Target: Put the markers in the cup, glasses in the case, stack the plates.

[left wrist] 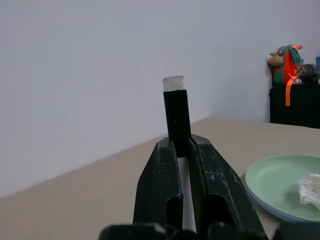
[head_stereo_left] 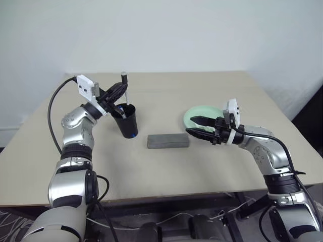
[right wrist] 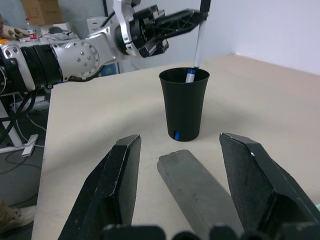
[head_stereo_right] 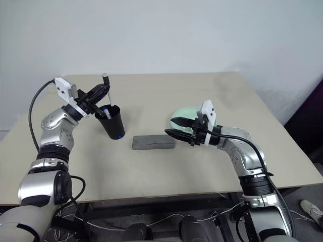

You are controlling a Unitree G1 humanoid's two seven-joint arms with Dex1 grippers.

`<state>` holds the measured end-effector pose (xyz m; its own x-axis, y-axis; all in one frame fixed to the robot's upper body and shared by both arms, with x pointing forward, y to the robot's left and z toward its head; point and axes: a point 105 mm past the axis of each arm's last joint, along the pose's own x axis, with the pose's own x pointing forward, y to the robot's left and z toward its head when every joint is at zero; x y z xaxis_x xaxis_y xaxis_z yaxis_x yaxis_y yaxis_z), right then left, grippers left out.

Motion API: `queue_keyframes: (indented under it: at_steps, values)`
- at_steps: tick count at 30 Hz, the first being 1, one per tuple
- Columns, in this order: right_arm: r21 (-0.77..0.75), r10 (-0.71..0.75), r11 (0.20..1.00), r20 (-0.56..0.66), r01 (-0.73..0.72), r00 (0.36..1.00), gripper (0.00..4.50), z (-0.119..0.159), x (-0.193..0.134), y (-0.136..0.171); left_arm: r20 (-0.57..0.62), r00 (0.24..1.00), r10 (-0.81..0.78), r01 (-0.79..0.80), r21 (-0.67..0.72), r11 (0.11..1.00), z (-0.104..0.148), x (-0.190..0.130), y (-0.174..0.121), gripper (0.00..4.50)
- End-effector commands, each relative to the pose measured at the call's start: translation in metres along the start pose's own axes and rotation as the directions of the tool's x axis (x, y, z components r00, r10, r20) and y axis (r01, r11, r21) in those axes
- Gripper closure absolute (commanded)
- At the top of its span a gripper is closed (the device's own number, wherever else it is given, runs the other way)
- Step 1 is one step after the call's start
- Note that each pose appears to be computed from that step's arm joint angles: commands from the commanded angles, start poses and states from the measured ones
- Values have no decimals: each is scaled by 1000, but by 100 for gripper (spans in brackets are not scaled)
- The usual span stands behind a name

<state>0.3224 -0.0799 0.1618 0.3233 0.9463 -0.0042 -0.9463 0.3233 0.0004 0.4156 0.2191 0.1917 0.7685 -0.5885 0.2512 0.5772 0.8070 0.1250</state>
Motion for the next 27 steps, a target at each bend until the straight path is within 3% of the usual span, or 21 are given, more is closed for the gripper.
queue_keyframes:
  at_steps: [1,3,4,8,15,21,24,27]
  values:
    - [-48,3,999,44,-1,999,178,18,-3,1,48,998,29,-30,8,1000,10,0,5,443]
    - [-48,3,999,44,0,999,178,18,-3,1,41,998,43,-43,-9,999,4,-2,5,443]
    - [-48,3,999,44,-1,999,178,18,-3,1,36,998,48,-48,-15,999,1,-3,5,390]
    - [-52,6,999,43,-4,999,178,19,-2,1,47,997,68,-65,-59,996,-4,-6,5,273]
    - [-56,10,998,42,-8,999,178,19,-1,1,38,996,75,-73,-57,996,-9,-7,4,18]
    - [-44,13,999,36,-11,999,178,16,-1,2,100,993,59,-57,-23,998,12,-7,6,18]
    - [-27,-20,999,6,20,1000,178,4,0,-3,124,991,-55,55,7,998,32,-14,-6,18]
    - [-7,-62,998,-25,62,998,178,-10,-1,-10,55,979,-198,198,12,980,38,-33,-32,18]
